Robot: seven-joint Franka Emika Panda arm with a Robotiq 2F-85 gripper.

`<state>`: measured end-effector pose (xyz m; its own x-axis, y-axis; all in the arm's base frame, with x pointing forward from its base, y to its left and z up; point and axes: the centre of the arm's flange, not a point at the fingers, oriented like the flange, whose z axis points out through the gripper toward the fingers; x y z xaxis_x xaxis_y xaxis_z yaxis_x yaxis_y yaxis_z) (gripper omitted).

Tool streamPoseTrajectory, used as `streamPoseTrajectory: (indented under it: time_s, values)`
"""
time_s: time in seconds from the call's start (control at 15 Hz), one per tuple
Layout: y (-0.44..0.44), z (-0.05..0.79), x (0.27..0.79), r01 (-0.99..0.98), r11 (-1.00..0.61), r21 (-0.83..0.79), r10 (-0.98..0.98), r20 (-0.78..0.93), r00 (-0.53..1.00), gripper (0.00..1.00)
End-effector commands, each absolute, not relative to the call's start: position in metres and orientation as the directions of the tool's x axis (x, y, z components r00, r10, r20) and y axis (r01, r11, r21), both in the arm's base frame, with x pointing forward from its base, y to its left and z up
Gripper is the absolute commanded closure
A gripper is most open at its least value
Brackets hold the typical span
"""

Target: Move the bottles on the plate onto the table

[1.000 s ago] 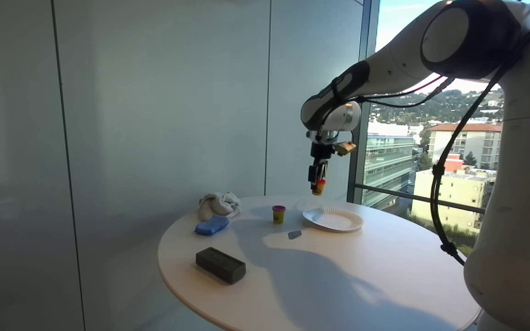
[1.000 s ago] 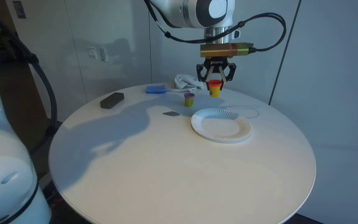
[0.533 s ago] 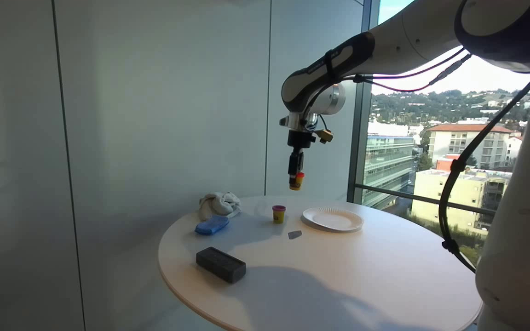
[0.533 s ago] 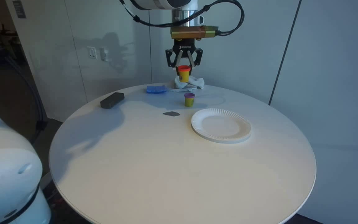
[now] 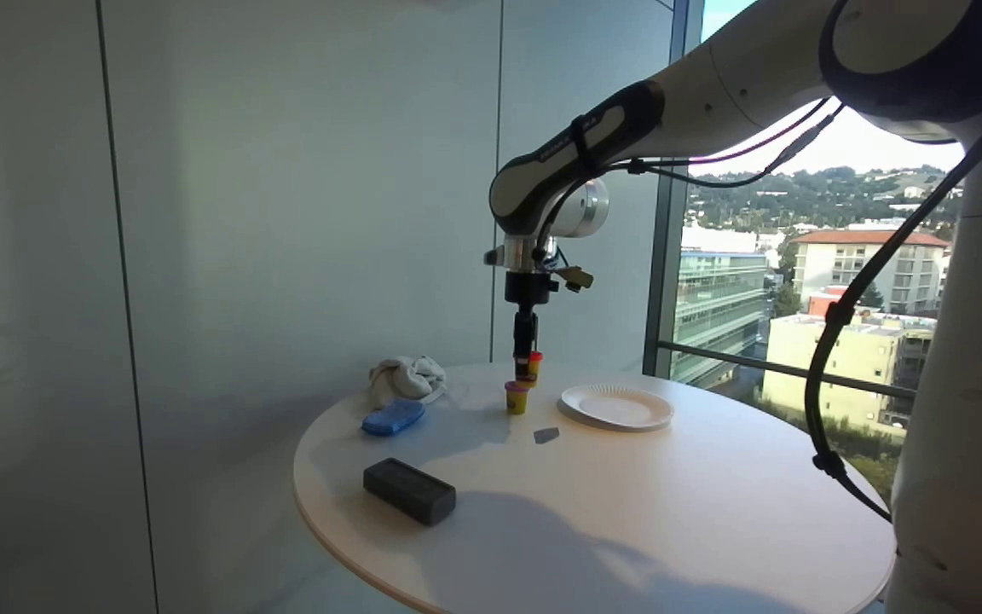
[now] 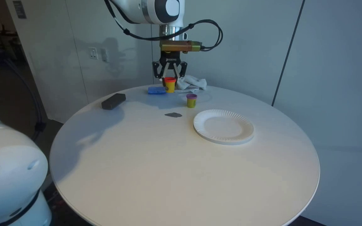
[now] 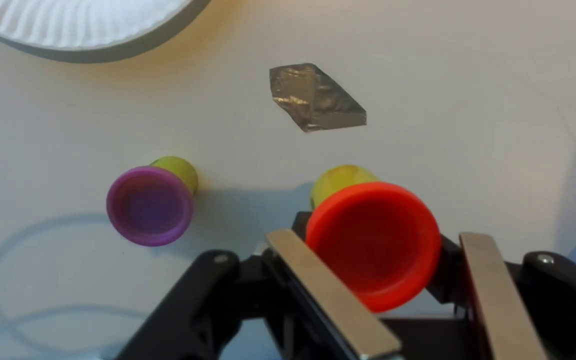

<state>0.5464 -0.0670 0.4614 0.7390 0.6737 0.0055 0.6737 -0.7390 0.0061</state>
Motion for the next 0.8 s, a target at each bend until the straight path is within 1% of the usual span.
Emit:
streamPoseTrajectory:
  time_s: [0.0, 0.27, 0.6, 0.67, 0.73]
  values:
    - [-0.068, 0.436, 0.561, 0.694, -0.719, -0.025, 0.695, -0.006, 0.719, 0.77]
    - [-0.068, 0.407, 0.57, 0.683, -0.727, -0.068, 0.686, -0.021, 0.728, 0.77]
    - [-0.076, 0.39, 0.578, 0.663, -0.747, -0.055, 0.665, -0.022, 0.747, 0.77]
    - [-0.078, 0.389, 0.579, 0.654, -0.755, -0.049, 0.655, -0.02, 0.755, 0.27]
    - [-0.08, 0.388, 0.58, 0.648, -0.76, -0.049, 0.649, -0.021, 0.76, 0.25]
